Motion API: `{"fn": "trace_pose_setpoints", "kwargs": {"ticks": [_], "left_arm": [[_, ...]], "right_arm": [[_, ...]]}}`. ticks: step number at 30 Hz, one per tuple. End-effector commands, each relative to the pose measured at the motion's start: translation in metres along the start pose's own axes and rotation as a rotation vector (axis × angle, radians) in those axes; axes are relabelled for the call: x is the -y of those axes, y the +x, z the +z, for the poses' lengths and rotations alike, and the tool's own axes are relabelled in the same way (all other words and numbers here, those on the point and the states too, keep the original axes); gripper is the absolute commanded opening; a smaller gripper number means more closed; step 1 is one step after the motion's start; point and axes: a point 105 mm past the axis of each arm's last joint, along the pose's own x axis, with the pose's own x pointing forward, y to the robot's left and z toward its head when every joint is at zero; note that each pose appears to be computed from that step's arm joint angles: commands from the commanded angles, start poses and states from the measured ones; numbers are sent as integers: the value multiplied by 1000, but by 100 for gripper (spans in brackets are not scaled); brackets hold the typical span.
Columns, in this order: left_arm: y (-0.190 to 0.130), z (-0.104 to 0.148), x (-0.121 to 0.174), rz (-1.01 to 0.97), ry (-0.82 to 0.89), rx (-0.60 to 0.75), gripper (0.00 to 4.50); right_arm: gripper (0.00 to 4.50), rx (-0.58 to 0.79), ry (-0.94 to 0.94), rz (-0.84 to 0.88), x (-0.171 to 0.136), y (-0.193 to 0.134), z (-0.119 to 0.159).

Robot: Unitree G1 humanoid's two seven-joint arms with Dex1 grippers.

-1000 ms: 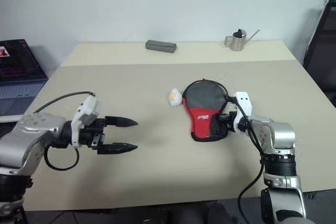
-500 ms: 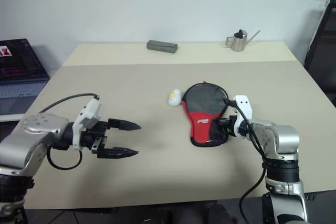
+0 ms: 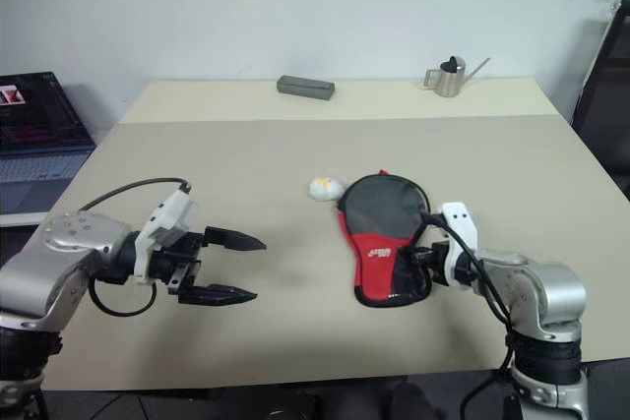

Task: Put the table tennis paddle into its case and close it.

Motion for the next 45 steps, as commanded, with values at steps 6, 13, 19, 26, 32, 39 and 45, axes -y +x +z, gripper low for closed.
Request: {"fn": "trace_pose_setpoints", "kwargs": {"ticks": [6,13,19,26,32,39,45], "left_arm": [[2,0,14,-62,62,-68,450],[5,-2,25,-87,59,-79,450],[7,-3,30,-103,43,-77,450],[10,-3,32,-115,34,-69,450],[9,-3,33,-112,31,-72,450],[10,-4,34,-110,27,-70,450],[10,-5,31,-101,33,-72,450]], "right_arm": [[2,-40,11,62,-19,-13,-28],[2,-31,54,87,-36,-20,-52],[2,-22,80,92,-45,-22,-59],[2,-21,93,103,-51,-24,-61],[2,-11,120,129,-63,-23,-62],[2,-28,132,138,-67,-20,-63],[53,-52,109,12,-43,-22,-62]]}}
